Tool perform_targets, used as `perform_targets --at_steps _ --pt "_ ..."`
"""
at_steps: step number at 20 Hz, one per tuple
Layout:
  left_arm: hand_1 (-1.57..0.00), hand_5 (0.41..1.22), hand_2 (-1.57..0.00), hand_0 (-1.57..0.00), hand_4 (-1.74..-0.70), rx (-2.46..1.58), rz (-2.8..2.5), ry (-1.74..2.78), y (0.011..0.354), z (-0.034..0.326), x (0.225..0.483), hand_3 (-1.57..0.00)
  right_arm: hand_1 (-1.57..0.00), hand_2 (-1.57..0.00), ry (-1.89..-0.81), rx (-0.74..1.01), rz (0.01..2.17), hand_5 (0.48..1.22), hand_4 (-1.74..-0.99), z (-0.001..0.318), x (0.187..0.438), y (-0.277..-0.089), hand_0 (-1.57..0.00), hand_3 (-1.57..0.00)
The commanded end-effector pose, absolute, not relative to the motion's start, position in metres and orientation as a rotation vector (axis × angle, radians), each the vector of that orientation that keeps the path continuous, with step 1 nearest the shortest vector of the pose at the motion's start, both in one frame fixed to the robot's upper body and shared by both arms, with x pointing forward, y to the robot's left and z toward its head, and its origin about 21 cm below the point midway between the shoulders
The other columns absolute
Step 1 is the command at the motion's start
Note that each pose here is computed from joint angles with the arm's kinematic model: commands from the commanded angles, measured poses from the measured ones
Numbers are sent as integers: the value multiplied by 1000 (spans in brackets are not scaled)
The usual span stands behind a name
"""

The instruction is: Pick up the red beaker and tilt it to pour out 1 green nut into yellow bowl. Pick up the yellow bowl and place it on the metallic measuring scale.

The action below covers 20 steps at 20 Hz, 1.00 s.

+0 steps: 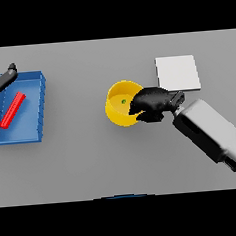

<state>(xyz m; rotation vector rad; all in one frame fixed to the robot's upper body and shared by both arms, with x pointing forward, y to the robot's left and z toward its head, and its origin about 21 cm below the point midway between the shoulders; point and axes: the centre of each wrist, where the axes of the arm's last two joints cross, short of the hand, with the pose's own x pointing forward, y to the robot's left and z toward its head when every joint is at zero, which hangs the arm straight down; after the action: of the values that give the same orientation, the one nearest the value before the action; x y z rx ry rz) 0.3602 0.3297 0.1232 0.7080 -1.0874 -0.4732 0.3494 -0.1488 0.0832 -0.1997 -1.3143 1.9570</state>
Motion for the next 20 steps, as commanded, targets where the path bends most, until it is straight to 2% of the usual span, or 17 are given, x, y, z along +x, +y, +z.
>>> perform_targets --at_steps 1,3,6,9,10,16,20 --pt "1 731 1 1 -785 705 -470 -1085 332 122 361 1 -1537 -1537 -1321 -209 1961 1216 -1719 87 350 -150 -1543 -1338" --pt "1 737 1 1 -793 699 -464 -1100 331 123 362 1 -1549 -1549 -1311 -247 1958 1218 -1721 102 351 -152 -1553 -1302" --pt "1 737 1 1 -800 705 -465 -1124 331 128 363 1 -1551 -1559 -1295 -261 1948 1218 -1724 108 354 -152 -1562 -1353" --pt "1 747 1 1 -795 712 -468 -1103 334 128 363 1 -1561 -1565 -1294 -329 1908 1219 -1723 114 363 -162 -1566 -1269" --pt "1 748 1 1 -794 707 -466 -1102 335 125 361 1 -1535 -1566 -1299 -364 1898 1220 -1723 119 365 -167 -1471 -1279" --pt "1 755 1 1 -803 698 -460 -1105 335 128 362 1 -1561 -1570 -1271 -513 1826 1221 -1726 133 389 -196 -1544 -1417" --pt "1 754 1 1 -801 695 -460 -1098 338 128 363 1 -1567 -1570 -1217 -580 1790 1221 -1724 129 402 -221 -1560 -1311"
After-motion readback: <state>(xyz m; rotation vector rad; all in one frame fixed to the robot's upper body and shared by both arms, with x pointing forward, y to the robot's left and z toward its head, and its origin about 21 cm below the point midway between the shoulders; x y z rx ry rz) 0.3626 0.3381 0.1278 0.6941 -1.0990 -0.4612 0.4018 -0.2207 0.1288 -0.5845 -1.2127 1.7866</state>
